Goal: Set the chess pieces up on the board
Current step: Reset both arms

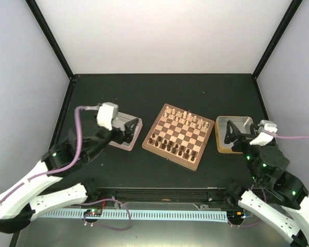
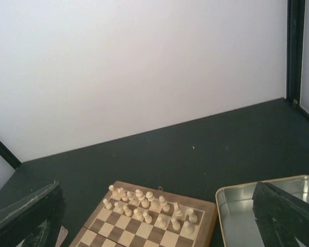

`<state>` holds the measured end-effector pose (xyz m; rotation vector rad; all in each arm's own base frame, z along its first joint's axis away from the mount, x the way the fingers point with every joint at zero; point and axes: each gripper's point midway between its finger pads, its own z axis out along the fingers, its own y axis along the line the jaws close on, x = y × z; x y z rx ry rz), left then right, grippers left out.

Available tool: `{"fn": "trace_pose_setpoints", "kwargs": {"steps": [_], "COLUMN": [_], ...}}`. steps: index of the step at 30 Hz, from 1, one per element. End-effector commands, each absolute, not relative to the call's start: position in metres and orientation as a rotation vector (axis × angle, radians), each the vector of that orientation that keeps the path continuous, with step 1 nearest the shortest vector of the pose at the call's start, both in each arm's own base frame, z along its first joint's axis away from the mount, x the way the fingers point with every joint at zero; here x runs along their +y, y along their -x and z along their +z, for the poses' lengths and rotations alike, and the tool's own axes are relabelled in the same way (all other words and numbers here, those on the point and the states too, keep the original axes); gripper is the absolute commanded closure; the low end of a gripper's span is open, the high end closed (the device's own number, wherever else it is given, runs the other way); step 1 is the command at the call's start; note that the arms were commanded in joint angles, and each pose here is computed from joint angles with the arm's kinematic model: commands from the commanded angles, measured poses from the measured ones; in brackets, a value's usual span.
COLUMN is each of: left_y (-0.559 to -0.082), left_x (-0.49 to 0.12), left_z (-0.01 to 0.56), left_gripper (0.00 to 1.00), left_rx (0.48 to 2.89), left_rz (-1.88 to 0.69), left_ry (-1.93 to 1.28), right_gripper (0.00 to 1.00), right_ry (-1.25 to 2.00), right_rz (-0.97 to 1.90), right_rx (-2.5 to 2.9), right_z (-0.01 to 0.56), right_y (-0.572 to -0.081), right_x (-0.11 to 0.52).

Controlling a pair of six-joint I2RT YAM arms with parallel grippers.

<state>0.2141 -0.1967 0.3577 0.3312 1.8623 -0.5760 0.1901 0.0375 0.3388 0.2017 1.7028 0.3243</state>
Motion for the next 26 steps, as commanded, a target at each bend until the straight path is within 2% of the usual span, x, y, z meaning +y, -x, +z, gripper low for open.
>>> {"fn": "trace_pose_setpoints", "kwargs": {"steps": [1,12,26], "left_y": [-0.207,-0.166,-0.157], "left_x": [-0.143,-0.052,-0.043], "left_z": [0.374,0.387,0.392], "left_gripper": [0.01,0.01,0.01], "left_rx": [1.777,1.673,1.664], "left_rz": [-0.467,-0.392,-0.4], "left_ry": [-0.202,-0.052,-0.078], "right_gripper": [0.0,0.0,0.0], "right_ry": [-0.151,-0.249,-0.276], "right_rz": [0.343,0.358,0.36], "right_rx": [1.689,1.858,1.942], "right_z": [0.355,0.332,0.312], "right_y": [-0.175,-0.149,-0.146], "right_x": [0.03,0.006,0.009]}}
